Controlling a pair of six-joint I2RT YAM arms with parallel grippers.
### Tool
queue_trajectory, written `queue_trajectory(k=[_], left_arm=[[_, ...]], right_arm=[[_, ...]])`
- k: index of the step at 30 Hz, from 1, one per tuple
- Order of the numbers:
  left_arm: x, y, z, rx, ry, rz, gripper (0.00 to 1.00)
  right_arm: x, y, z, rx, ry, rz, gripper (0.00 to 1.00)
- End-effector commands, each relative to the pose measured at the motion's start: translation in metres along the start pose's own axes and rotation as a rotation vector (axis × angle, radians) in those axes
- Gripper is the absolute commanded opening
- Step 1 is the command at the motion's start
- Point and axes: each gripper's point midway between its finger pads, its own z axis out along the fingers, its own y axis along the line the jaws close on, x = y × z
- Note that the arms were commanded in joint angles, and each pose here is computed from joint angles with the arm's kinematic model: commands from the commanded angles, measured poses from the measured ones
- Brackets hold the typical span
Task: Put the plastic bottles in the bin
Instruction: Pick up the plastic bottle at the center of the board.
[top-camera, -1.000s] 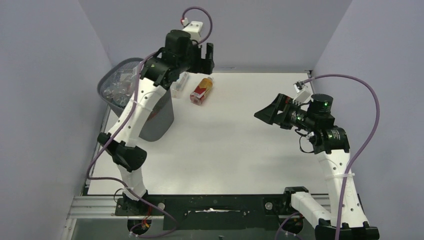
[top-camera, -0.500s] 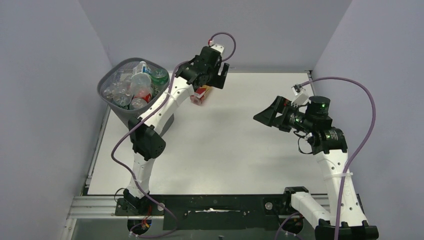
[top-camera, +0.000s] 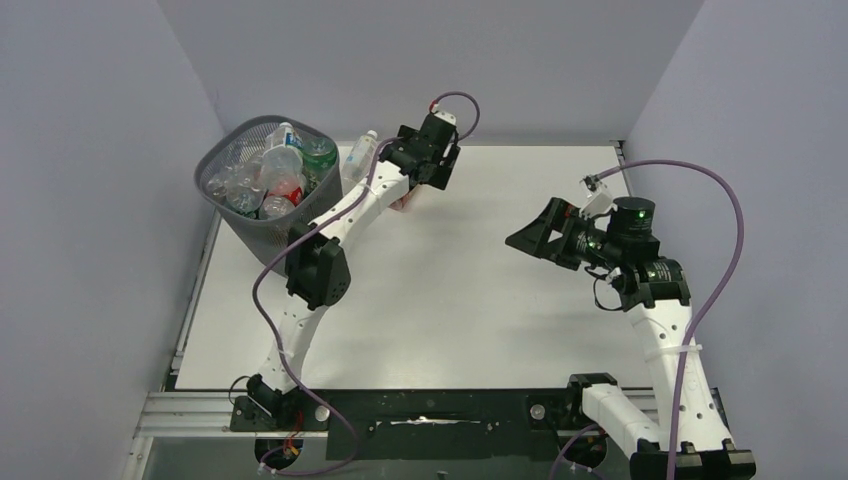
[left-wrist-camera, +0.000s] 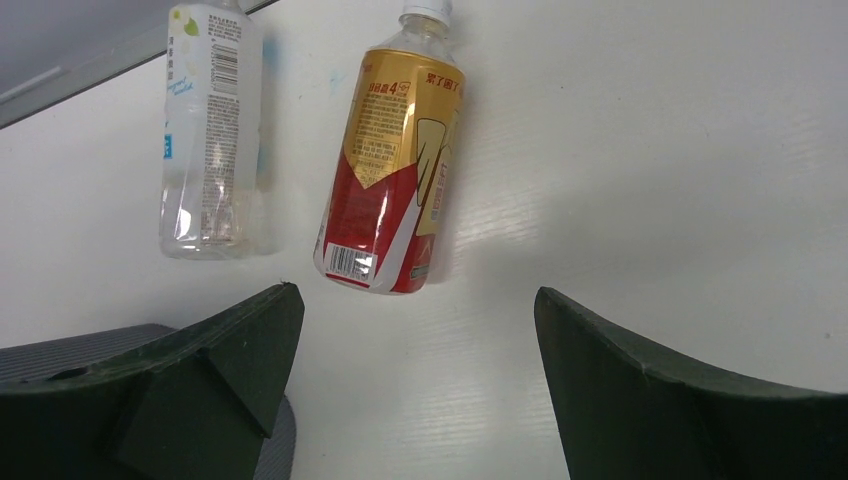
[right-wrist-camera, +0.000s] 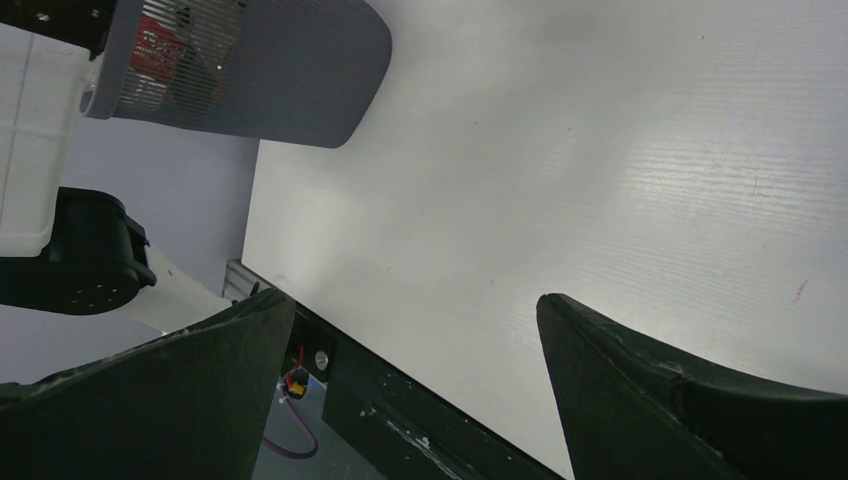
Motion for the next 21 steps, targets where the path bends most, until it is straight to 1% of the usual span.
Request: queue_trajectory(k=[1, 9, 14, 21], left_arm=[[-0.028, 0.002, 0.011, -0.049, -0.11, -0.015, 0.87], [-0.022, 0.005, 0.041, -0.135, -0.147, 0.021, 0.9], [-0.007, 0.009, 0.068, -0.193, -0.122, 0.048, 0.94], [0.014, 0.013, 0.099, -0.2, -0.078, 0.053, 0.98]], right_arm=[[-0.002, 0.011, -0.008, -0.038, -0.026, -0.028, 0.98], [0.003, 0.01, -0.009, -0.04, -0.022, -0.019, 0.98], [0.006, 0.01, -0.01, -0.044, -0.021, -0.012, 0.98], [0.013, 0.004, -0.006, -0.043, -0.005, 0.005, 0.98]])
